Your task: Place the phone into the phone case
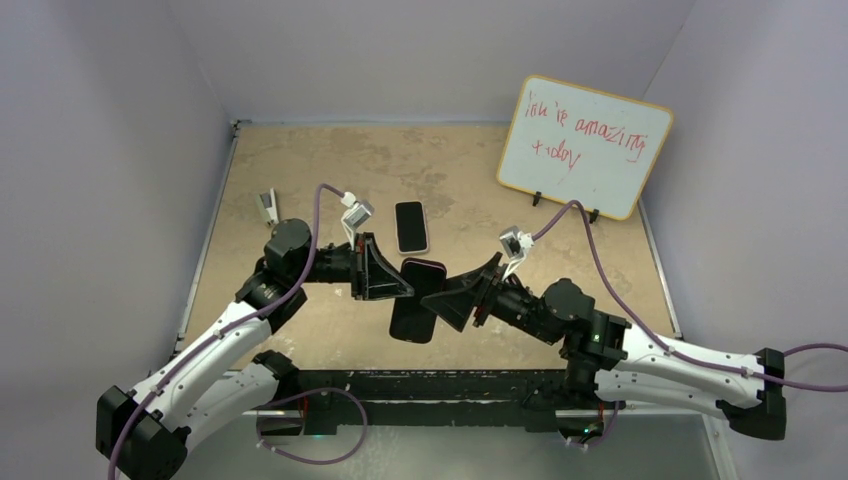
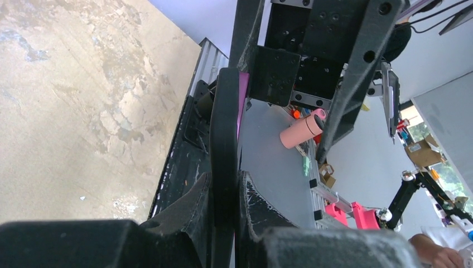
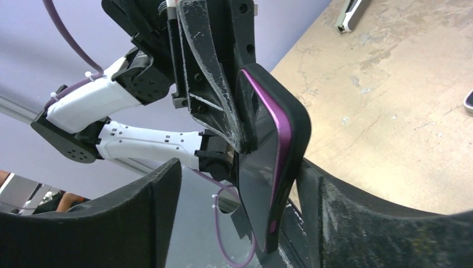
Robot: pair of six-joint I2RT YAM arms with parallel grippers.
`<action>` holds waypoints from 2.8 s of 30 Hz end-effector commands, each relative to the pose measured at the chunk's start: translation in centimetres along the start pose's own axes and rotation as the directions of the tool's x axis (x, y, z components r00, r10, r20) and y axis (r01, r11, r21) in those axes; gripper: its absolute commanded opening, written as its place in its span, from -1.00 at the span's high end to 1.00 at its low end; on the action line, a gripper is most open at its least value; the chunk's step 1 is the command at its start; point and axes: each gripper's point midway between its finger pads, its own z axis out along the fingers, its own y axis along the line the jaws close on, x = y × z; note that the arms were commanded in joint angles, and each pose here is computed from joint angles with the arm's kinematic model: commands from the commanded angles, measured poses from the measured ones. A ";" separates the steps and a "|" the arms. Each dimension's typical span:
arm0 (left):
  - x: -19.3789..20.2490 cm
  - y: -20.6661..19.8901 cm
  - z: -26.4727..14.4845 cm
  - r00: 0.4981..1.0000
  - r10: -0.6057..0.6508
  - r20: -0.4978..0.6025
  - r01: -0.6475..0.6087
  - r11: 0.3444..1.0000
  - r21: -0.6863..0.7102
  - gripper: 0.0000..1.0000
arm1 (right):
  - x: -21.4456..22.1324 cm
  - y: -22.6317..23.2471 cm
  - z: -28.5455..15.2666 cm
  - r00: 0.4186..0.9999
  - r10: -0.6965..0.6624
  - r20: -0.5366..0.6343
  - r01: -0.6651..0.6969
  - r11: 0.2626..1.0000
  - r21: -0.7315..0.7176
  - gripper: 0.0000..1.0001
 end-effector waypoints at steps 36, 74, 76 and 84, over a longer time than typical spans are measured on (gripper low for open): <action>-5.0 -1.7 -0.7 0.983 0.029 0.179 -0.010 0.994 -0.105 1.00 | -0.7 0.1 0.0 1.000 0.013 0.016 -0.013 1.000 0.000 -0.35; -4.4 8.0 -4.1 0.975 -0.006 0.220 0.138 0.796 -0.590 1.00 | 2.2 -6.3 2.2 0.974 0.218 -0.061 -0.201 0.956 0.216 -0.47; -4.4 9.3 -4.6 0.976 -0.007 0.218 0.146 0.763 -0.629 1.00 | 1.8 -6.5 1.8 0.976 0.210 -0.049 -0.193 0.953 0.235 -0.77; -5.5 15.4 -6.9 0.964 -0.075 0.255 0.235 0.686 -0.689 1.00 | 1.5 -7.0 1.1 0.979 0.201 -0.044 -0.180 0.943 0.281 -0.98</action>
